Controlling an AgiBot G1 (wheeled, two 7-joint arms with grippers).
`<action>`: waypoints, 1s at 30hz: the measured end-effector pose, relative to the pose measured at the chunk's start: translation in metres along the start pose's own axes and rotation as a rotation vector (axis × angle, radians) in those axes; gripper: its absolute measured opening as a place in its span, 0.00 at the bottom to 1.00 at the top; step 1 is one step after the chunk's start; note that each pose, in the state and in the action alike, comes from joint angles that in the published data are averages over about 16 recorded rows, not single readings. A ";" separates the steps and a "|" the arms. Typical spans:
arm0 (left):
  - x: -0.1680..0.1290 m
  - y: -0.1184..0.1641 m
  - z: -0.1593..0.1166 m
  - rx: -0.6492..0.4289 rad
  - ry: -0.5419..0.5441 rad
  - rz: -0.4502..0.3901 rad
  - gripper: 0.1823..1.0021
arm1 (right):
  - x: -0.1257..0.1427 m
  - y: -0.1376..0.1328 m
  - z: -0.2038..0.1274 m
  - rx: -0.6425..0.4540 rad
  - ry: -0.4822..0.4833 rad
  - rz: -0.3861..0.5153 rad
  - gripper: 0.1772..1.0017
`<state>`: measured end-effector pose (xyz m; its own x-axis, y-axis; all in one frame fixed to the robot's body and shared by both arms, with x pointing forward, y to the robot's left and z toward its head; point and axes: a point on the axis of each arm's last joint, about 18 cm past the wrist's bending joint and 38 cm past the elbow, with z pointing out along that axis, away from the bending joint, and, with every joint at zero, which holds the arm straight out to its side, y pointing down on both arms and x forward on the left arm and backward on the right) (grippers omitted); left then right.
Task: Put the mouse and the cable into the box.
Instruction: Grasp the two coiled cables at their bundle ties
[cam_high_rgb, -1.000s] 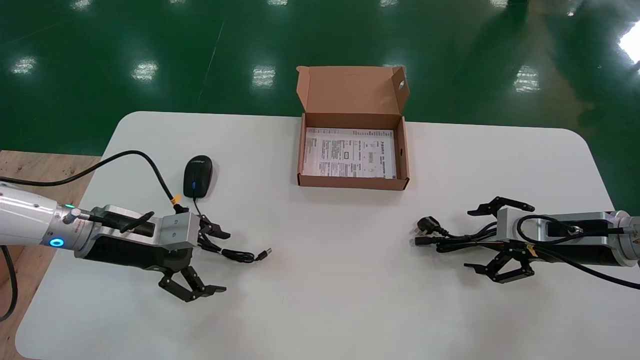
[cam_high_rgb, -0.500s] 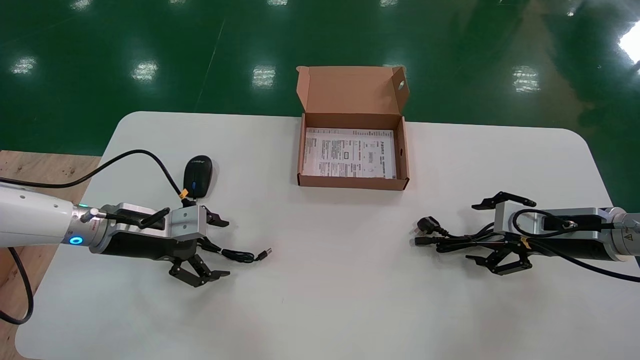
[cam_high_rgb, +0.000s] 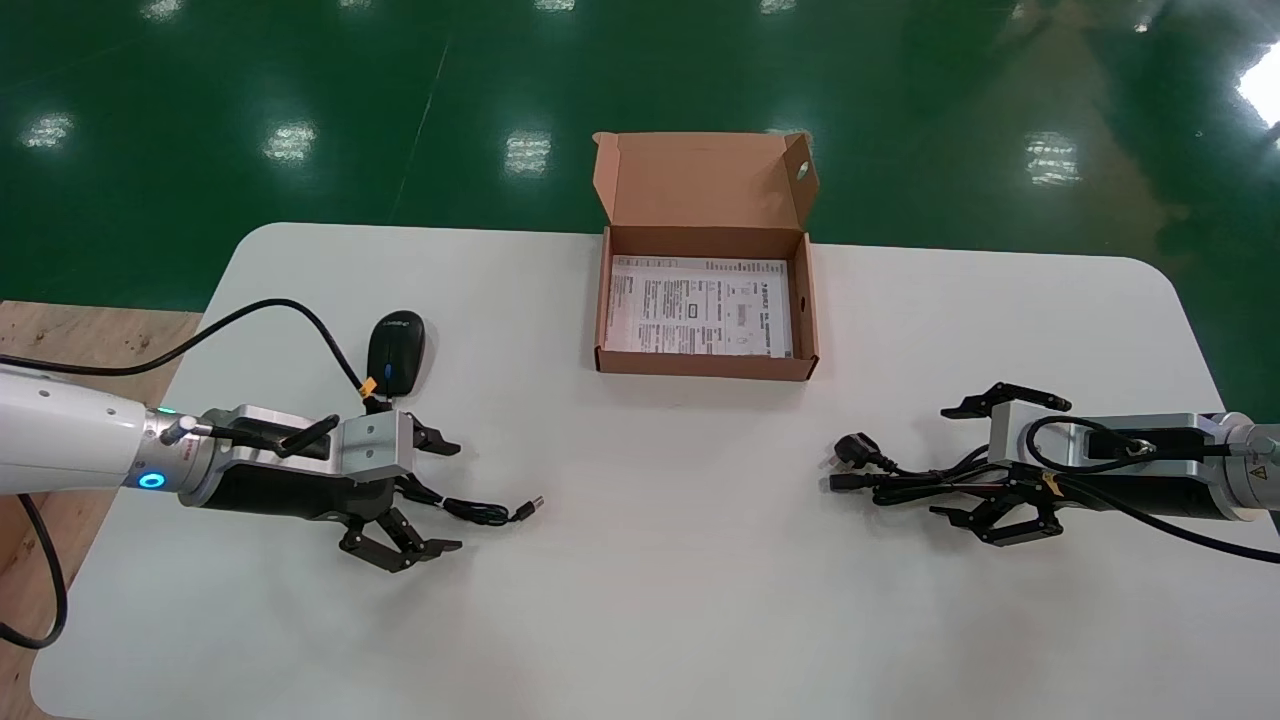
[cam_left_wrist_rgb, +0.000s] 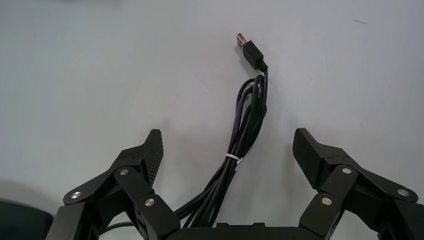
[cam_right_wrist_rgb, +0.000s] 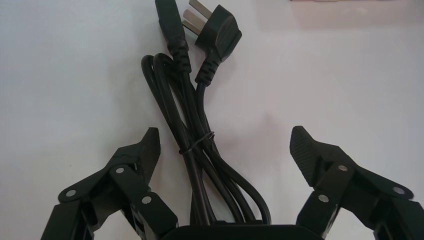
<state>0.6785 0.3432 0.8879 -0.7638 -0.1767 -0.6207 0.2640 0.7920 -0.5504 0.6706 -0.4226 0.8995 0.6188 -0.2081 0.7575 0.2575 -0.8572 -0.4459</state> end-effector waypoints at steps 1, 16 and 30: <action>0.000 0.000 0.000 0.000 0.000 0.000 0.97 | 0.000 0.000 0.000 0.000 0.000 0.000 0.96; 0.001 -0.001 -0.001 0.004 0.004 0.001 0.72 | -0.001 -0.001 0.000 0.004 -0.005 -0.004 0.71; 0.001 -0.001 -0.001 0.005 0.005 0.001 0.31 | -0.001 -0.001 0.000 0.004 -0.007 -0.004 0.33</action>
<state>0.6771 0.3430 0.8882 -0.7666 -0.1730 -0.6184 0.2679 0.7890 -0.5529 0.6697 -0.4217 0.8989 0.6226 -0.2015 0.7561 0.2630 -0.8562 -0.4448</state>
